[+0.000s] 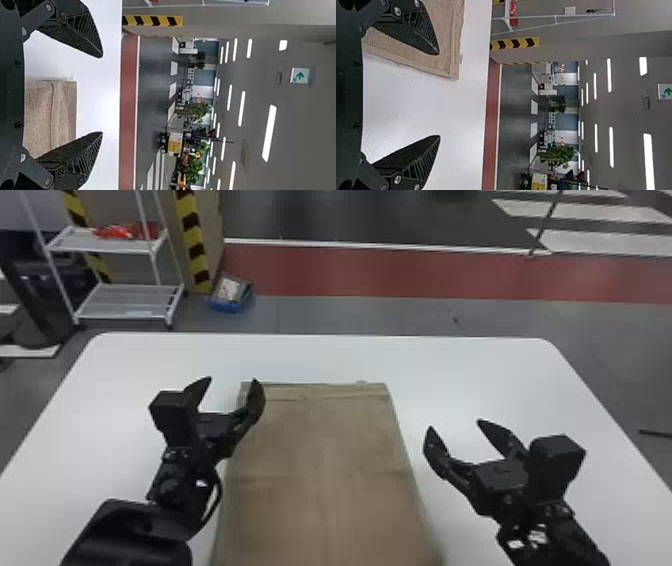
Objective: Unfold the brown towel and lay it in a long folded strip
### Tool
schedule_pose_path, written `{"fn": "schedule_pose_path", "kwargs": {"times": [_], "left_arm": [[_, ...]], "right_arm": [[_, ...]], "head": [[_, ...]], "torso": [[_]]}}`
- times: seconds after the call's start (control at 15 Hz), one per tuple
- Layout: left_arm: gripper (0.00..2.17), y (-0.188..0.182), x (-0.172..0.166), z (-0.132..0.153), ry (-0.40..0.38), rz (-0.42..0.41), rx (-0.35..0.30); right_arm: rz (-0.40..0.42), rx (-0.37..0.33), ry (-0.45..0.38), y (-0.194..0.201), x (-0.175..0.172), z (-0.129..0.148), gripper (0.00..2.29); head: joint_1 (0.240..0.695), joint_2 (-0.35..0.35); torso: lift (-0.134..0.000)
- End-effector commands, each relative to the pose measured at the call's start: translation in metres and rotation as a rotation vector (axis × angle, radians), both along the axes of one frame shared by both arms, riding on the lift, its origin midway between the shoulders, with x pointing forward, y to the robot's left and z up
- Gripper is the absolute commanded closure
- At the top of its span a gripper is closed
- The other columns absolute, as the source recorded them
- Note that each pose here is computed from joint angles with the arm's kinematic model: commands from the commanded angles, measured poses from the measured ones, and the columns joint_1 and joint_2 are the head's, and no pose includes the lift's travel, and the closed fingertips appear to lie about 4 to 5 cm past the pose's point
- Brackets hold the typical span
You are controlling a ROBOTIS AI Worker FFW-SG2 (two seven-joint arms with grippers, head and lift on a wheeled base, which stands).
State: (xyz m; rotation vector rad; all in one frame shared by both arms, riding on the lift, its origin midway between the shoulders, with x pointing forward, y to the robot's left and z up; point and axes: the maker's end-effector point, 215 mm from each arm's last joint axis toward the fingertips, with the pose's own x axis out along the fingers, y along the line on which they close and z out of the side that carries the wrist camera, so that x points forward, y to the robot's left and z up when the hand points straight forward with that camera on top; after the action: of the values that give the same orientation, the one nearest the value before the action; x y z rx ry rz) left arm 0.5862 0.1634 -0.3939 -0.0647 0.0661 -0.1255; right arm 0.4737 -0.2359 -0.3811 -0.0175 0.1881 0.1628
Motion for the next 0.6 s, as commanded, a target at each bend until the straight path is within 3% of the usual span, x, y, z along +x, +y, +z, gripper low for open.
{"fn": "schedule_pose_path", "kwargs": {"times": [0.0,0.27,0.53], "left_arm": [[0.21,0.001,0.013,-0.008,0.027,0.003,0.0],[0.3,-0.008,0.017,-0.035,0.111,-0.032,0.016],[0.33,-0.018,0.022,-0.049,0.147,-0.057,0.033]], "right_arm": [[0.007,-0.005,0.006,0.004,0.002,-0.002,0.14],[0.024,-0.005,0.009,0.013,0.003,-0.004,0.14],[0.029,-0.012,0.014,0.014,0.004,-0.006,0.14]], "head": [[0.695,-0.077],[0.695,-0.073],[0.695,-0.075]], "torso": [[-0.12],[-0.12],[-0.12]]}}
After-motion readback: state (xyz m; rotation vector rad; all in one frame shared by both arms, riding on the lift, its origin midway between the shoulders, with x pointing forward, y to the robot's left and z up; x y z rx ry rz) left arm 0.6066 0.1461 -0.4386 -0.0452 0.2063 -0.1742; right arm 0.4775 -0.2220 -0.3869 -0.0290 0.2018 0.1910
